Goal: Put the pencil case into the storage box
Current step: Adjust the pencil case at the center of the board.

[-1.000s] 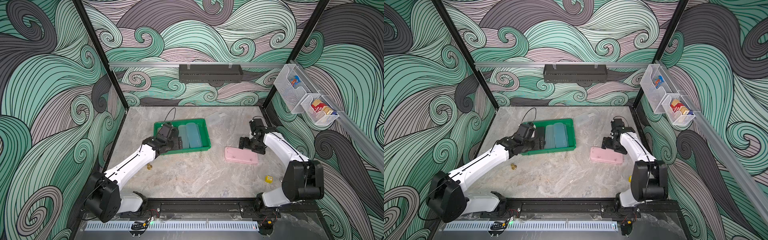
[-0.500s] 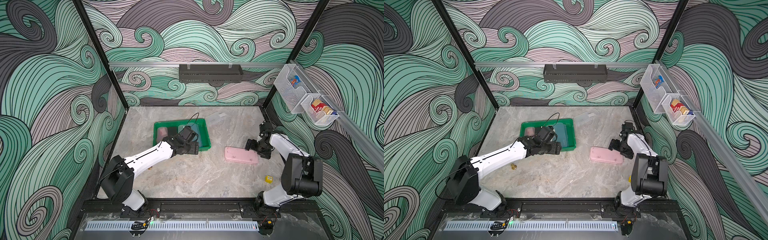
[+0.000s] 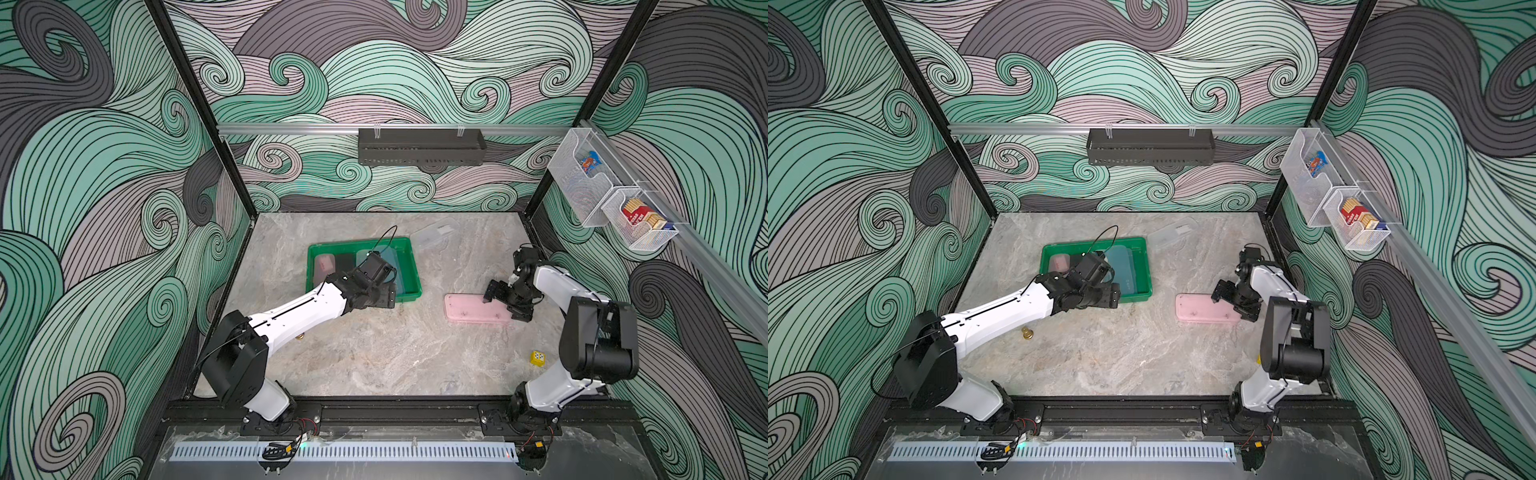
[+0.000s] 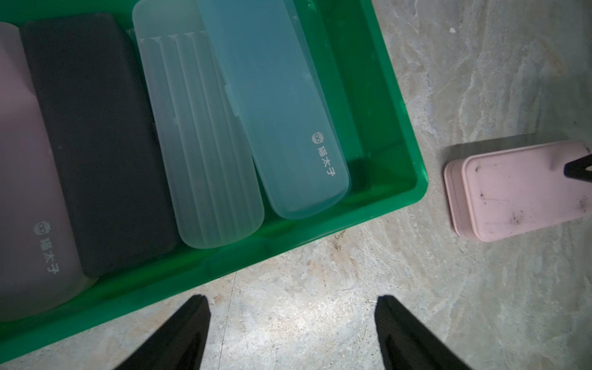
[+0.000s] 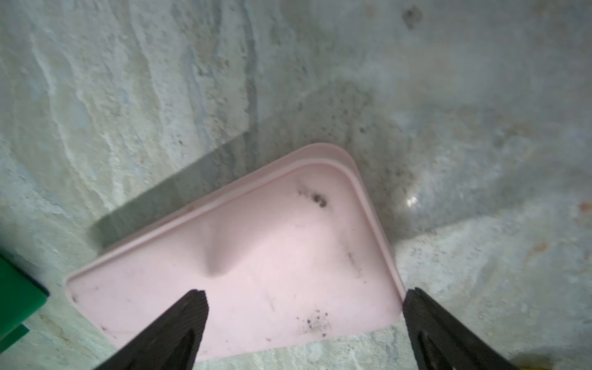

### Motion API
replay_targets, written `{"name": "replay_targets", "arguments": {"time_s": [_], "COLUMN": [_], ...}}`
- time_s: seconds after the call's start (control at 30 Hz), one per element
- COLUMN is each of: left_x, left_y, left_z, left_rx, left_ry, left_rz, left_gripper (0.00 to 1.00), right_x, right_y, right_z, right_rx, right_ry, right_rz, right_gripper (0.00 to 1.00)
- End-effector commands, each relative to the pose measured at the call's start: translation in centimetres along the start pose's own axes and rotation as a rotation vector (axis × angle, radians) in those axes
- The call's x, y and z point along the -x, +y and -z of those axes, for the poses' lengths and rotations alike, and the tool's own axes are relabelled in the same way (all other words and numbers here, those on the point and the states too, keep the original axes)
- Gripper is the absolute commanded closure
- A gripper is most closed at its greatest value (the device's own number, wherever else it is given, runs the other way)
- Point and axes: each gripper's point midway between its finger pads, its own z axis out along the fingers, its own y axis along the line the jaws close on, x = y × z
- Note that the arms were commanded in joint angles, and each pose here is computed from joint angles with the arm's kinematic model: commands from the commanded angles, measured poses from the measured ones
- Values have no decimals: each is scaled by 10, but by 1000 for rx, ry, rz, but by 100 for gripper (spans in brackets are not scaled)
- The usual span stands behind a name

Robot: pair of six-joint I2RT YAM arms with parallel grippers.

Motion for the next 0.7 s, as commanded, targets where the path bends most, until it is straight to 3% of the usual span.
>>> {"name": "replay_targets", "arguments": {"time_s": [0.0, 0.3, 0.67], "left_x": [-5, -11, -19], "left_y": [15, 22, -35], "left_z": [4, 7, 22], "left_rx": [70, 88, -109], "left_ry": [-2, 12, -8], "left_rz": [-28, -33, -63], "left_gripper": [15, 15, 15], "right_x": [17, 45, 34], "right_y": [30, 83, 56], "right_z": [-5, -15, 10], "right_rx": [59, 104, 22], "right_ry": [-6, 2, -78], "right_rz": [18, 148, 168], "right_gripper": [1, 1, 1]}}
